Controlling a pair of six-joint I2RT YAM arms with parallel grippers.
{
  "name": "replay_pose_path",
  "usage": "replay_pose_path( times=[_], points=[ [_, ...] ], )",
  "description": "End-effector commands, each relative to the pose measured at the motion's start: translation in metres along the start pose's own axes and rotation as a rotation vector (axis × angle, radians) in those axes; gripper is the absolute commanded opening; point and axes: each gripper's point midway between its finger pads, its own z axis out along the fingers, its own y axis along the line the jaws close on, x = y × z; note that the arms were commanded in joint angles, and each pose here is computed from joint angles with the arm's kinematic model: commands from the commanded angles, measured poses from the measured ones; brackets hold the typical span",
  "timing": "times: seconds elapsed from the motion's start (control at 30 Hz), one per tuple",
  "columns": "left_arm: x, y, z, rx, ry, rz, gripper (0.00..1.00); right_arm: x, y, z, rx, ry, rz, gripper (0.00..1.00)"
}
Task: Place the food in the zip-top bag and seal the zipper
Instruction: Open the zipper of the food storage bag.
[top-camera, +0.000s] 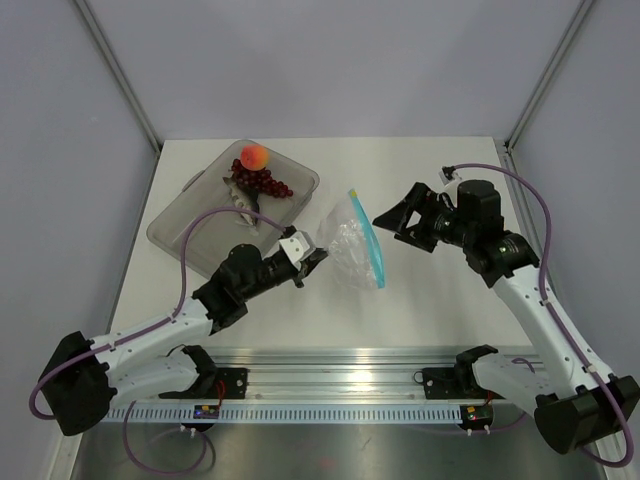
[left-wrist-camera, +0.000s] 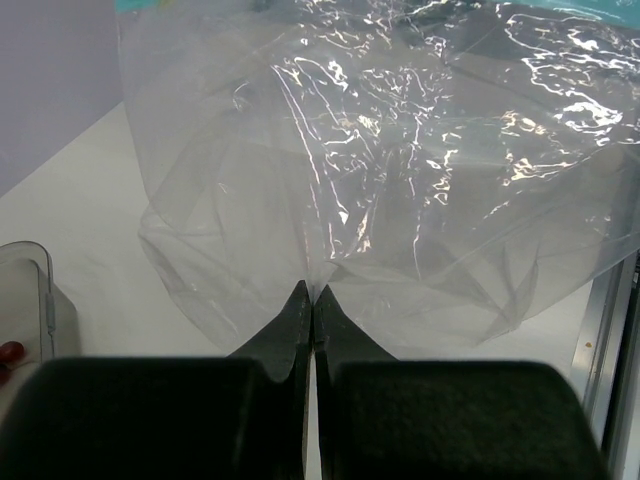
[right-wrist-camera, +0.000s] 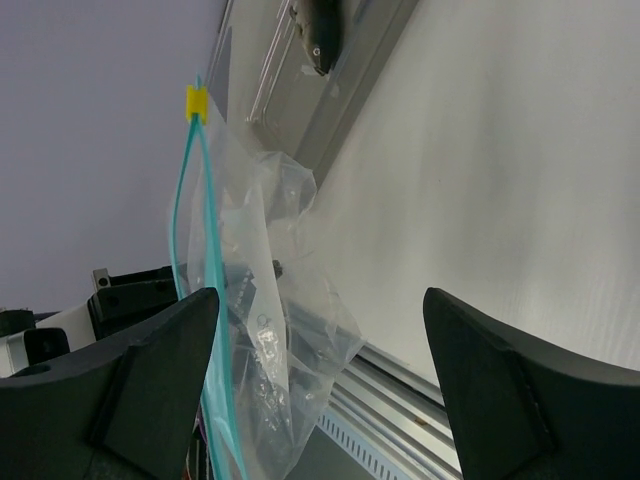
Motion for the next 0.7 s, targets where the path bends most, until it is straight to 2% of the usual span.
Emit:
replay_pose_path(
  times=[0.0,0.27,0.67],
  points=[
    [-0.029,-0.003,-0.002,0.018,-0.095,0.038,0.0,-0.008,0.011,0.003,-0.028,-0.003,-0.006,0.91],
    [-0.026,-0.003,-0.001,0.014,-0.081,0.04,0.0,0.002,0.011,0.009,-0.066,0.055,0.0,0.9],
    [-0.022,-0.002,-0.002,0.009,-0.07,0.046,0.0,-0.012,0.027,-0.012,-0.077,-0.038,-0.017,0.91]
  ],
)
